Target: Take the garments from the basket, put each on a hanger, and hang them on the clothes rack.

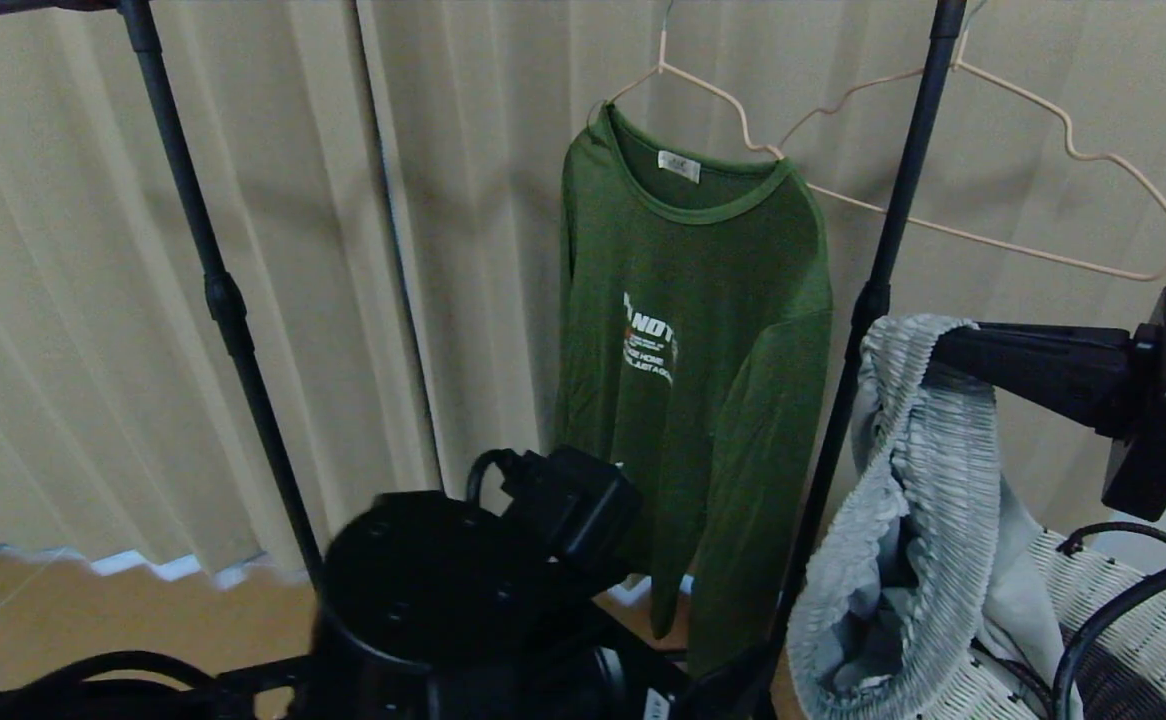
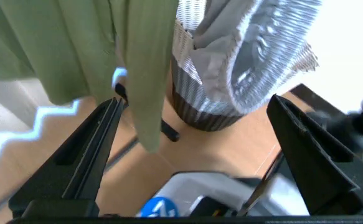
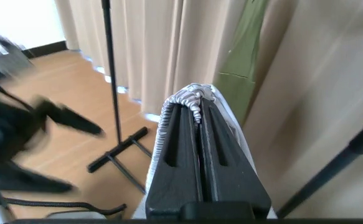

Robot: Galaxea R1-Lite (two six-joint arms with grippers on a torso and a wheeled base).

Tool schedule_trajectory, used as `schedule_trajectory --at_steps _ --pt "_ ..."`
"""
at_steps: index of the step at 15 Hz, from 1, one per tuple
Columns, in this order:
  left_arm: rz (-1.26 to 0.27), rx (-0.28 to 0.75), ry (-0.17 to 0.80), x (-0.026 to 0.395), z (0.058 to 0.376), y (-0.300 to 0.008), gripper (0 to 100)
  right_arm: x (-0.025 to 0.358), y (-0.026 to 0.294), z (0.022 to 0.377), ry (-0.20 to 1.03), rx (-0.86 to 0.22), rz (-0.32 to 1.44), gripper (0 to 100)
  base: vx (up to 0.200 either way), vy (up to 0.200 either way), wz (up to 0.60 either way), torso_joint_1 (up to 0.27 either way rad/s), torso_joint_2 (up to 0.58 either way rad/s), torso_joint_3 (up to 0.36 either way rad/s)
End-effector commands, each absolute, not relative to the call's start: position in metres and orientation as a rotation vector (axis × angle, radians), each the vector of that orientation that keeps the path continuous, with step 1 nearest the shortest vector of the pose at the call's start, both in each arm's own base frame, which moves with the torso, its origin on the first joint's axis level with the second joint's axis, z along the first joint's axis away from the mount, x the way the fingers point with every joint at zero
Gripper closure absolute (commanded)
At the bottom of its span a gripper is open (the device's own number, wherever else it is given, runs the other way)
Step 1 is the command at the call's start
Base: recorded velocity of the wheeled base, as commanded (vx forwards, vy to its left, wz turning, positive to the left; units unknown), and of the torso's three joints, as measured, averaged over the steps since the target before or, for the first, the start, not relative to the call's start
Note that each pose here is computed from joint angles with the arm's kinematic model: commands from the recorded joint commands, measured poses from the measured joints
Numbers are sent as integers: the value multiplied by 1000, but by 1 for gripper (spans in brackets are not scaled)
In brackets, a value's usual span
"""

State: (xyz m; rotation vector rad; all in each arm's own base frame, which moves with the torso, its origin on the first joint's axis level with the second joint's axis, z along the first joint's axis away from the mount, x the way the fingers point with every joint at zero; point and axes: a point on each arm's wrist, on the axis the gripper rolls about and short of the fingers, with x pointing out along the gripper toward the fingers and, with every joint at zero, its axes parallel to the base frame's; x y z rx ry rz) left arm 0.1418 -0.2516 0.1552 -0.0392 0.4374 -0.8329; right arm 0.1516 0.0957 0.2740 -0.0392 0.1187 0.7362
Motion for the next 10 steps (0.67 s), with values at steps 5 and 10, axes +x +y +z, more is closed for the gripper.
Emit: schedule_trajectory --at_steps 5,10 --pt "-764 -64 522 152 116 -313 0 146 97 283 83 -29 759 100 0 0 0 0 0 0" --pt "-641 -25 549 159 85 -325 0 135 90 291 38 -21 761 100 0 0 0 0 0 0"
